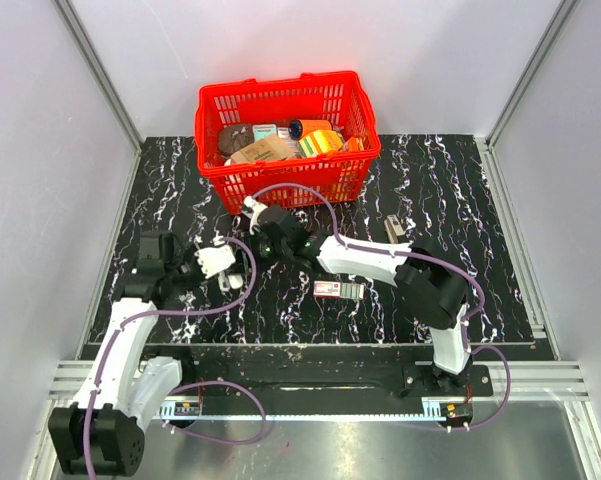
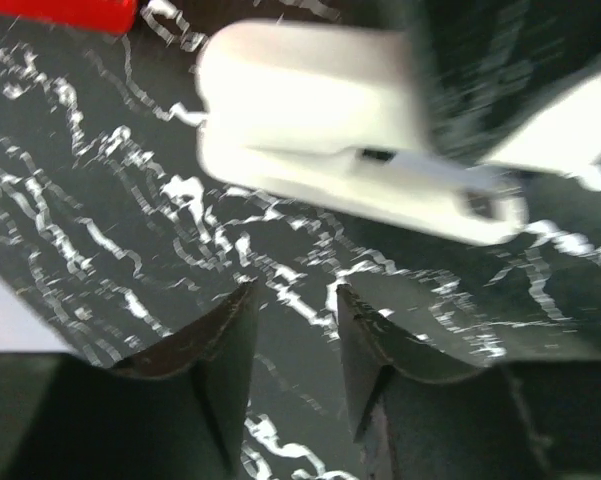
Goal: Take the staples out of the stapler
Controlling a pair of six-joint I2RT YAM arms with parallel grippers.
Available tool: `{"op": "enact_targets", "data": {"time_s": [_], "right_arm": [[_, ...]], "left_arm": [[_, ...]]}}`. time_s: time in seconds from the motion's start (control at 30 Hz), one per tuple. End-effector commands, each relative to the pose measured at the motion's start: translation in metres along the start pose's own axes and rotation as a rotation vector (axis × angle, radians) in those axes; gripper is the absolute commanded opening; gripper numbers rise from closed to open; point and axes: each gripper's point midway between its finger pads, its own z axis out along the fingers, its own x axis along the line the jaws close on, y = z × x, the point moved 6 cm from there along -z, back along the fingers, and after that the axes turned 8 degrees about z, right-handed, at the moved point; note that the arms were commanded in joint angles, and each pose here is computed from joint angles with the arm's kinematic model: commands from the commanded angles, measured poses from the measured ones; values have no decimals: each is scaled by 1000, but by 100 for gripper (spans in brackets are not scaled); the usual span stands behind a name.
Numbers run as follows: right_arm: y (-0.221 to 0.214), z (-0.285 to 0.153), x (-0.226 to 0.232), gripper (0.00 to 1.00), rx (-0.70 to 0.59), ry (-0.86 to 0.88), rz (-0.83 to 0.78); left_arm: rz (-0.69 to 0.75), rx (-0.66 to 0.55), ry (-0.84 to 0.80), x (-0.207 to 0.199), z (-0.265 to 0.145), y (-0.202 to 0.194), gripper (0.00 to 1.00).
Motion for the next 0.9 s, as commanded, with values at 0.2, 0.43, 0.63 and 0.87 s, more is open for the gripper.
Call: {"op": "enact_targets", "data": {"time_s": [0.2, 0.43, 0.63, 0.87], "right_arm": [[45, -14, 37, 0, -170, 16, -15], [26, 11, -3, 0, -47, -219, -45], [10, 27, -13, 0, 6, -323, -97], [8, 40, -13, 0, 44, -361, -99]], "left_arm": [[-296, -214, -49, 5, -49, 51, 54], [-732, -305, 43, 81, -92, 54, 99], [-811, -322, 49, 98, -98, 52, 99], [-828, -304, 47, 87, -94, 48, 99]]}}
